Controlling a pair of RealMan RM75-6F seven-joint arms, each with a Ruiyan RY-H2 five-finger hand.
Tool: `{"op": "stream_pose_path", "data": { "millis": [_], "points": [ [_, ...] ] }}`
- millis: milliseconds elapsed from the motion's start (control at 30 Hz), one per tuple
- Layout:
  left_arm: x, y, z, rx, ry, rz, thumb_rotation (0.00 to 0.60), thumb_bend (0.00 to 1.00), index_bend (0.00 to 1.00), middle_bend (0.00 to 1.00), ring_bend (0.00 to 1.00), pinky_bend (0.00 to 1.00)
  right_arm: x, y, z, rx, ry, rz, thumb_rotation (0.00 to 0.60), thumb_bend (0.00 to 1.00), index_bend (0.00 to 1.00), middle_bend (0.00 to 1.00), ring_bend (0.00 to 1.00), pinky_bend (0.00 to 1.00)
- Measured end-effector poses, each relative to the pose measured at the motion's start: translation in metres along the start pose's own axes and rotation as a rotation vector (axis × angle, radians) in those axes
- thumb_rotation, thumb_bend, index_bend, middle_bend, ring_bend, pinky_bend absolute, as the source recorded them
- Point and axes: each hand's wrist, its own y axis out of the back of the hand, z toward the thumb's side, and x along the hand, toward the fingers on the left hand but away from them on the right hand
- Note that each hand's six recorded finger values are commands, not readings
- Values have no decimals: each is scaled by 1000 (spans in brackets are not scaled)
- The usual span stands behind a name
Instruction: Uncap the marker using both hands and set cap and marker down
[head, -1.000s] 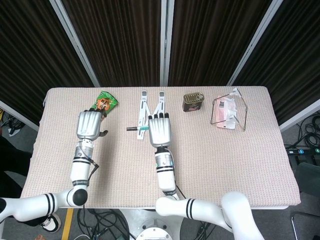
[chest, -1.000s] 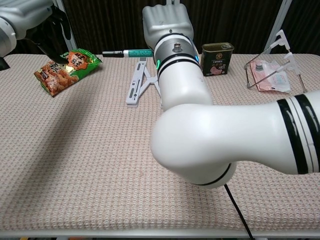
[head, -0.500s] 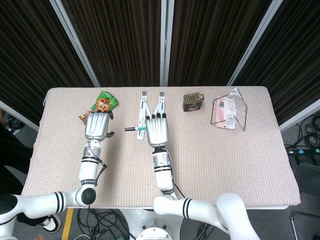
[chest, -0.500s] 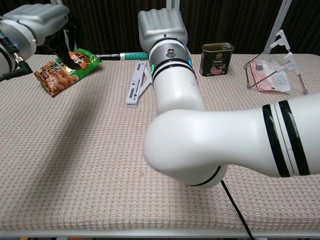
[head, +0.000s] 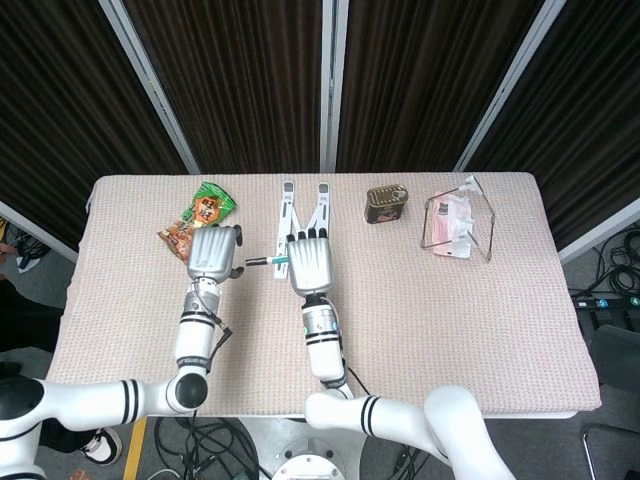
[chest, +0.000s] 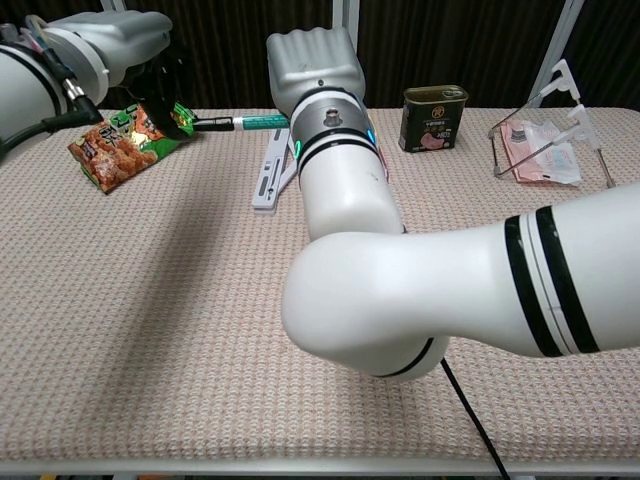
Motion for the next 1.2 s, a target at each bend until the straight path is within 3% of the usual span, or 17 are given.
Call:
{"op": "stream_pose_path", "data": {
  "millis": [467,1200],
  "points": [
    [-2,-8,14,-35,9,-28,600,192,553,580,512,607,-1,-3,0,14,5,-10,600,324,689,620,396,384],
    [1,-13,19,-38,22,-60,600,230,568,595,527,622,0,-9,0,24,9,5,600,325,690,620,396,384]
  ]
}}
